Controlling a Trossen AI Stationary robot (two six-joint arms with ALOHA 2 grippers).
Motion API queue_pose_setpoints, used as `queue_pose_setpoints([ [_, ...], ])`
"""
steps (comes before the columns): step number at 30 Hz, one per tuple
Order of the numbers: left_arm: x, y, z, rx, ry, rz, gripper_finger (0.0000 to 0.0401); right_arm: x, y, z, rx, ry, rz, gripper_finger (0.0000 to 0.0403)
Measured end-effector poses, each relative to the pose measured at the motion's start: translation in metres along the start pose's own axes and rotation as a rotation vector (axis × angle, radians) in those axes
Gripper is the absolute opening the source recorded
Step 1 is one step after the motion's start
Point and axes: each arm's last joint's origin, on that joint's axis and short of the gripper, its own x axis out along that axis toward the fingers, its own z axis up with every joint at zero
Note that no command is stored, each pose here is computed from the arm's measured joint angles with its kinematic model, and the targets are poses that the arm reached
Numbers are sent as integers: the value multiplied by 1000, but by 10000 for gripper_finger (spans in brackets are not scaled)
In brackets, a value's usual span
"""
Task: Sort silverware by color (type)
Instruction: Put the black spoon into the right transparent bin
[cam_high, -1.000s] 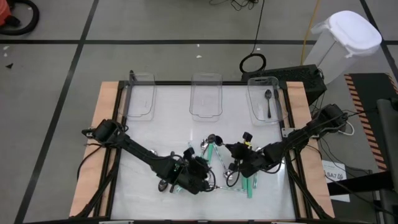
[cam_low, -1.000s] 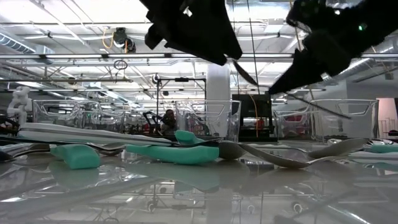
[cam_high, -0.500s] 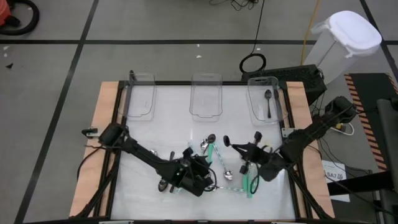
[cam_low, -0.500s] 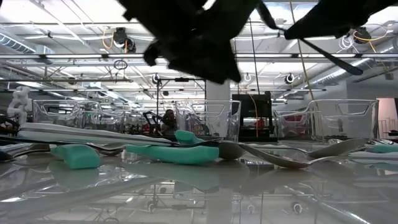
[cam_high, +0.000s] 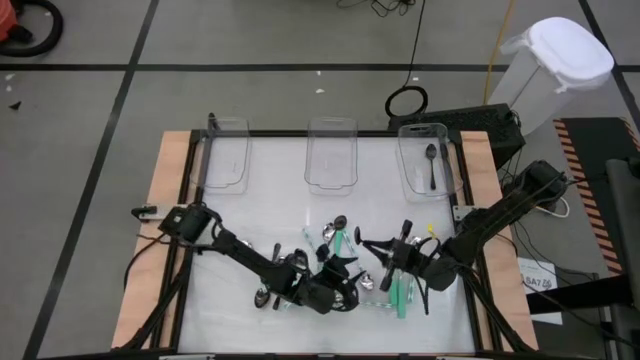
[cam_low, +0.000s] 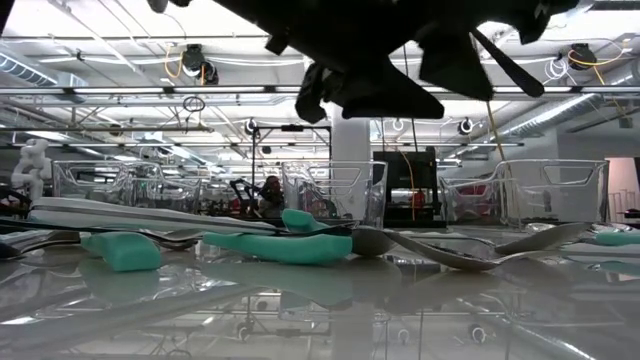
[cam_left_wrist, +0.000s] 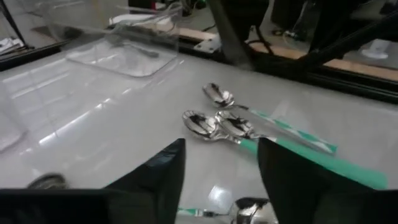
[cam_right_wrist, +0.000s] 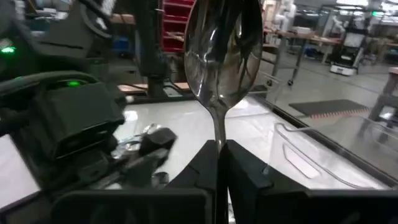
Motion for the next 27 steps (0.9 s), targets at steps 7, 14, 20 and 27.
queue_pose_setpoints([
  [7,2,-3,3,-46,-67,7,283,4,7,0,-16,-47,5,13],
  [14,12,5,12,-131,-101,18,289,7,14,0,-11,-99,41,13],
  [20,12,2,15,-77,-102,-58,289,8,15,0,-20,-106,53,13],
  [27,12,1,19,-35,-120,-118,289,8,15,1,-47,-110,49,13],
])
